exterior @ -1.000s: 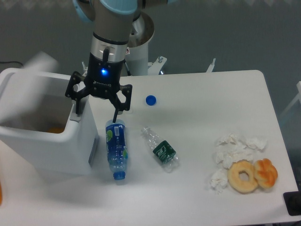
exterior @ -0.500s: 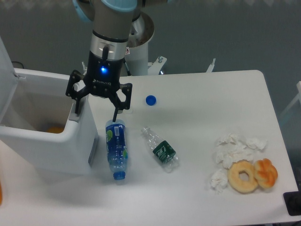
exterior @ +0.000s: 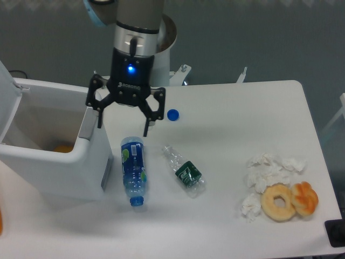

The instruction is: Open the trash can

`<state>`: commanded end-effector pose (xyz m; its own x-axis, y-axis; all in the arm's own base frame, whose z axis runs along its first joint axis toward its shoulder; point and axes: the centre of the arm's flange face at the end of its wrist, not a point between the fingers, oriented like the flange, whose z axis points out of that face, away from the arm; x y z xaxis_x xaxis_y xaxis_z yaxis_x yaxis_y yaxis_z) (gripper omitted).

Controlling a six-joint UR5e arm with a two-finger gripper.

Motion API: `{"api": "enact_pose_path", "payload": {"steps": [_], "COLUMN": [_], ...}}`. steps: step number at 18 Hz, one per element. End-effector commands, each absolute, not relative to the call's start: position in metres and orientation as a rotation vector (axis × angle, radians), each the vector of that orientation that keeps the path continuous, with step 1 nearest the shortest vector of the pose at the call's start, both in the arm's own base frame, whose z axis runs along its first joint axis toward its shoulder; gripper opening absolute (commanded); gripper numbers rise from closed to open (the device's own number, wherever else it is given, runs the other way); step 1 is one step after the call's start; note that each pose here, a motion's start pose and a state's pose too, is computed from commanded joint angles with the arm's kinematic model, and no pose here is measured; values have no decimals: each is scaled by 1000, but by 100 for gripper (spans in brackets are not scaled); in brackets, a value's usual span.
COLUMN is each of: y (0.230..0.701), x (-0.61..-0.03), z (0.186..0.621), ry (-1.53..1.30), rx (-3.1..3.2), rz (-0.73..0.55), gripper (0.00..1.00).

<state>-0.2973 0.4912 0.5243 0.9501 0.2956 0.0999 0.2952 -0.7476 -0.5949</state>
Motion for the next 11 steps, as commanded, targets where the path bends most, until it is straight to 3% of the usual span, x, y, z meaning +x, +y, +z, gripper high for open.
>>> {"api": "enact_pose_path", "payload": {"steps": [6, 11], "y": [488, 485], "x": [-329, -351], "z": [503, 484], "ry": [-162, 42], "rx": [-2523, -2646], "rz": [97, 279], "gripper": [100, 100]}}
